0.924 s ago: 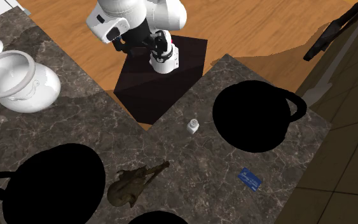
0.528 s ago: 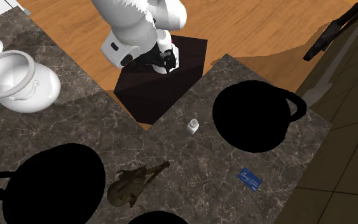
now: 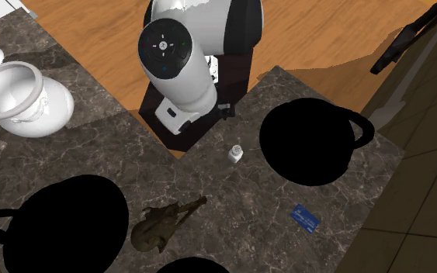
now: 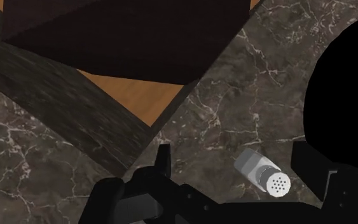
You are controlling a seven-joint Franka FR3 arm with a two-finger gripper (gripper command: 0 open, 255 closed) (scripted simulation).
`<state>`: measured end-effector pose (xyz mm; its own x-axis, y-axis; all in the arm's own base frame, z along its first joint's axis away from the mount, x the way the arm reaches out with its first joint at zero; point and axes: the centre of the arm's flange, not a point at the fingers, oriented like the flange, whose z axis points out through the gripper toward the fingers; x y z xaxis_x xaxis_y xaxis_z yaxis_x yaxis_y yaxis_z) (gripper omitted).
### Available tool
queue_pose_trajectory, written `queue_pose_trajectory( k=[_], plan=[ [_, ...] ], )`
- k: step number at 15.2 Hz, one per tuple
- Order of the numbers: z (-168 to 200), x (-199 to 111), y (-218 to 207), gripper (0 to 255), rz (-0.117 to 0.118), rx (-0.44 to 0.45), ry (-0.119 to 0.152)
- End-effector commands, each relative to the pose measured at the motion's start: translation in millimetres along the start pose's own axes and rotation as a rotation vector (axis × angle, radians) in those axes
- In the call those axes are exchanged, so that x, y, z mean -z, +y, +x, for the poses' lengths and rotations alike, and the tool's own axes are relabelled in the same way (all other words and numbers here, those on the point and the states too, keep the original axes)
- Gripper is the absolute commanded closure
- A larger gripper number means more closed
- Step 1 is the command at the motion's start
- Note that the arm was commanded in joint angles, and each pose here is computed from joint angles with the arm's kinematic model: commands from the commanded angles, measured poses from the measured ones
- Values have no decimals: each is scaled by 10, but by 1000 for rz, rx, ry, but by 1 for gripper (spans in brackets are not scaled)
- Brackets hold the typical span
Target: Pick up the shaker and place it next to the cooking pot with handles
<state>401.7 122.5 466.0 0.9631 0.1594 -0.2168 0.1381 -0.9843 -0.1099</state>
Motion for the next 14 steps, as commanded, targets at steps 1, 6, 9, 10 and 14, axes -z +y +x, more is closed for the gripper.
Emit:
queue_pose_trajectory(
  k=[1, 6, 9, 10, 14],
  plan=[
    [205, -155, -103, 0, 12, 3, -14],
    [715, -492, -398, 0, 42, 13, -48],
    [1014, -699, -582, 0, 59, 18, -69],
    [1058, -730, -610, 0, 62, 19, -72],
    [1043, -940, -623, 0, 62, 19, -72]
  ],
)
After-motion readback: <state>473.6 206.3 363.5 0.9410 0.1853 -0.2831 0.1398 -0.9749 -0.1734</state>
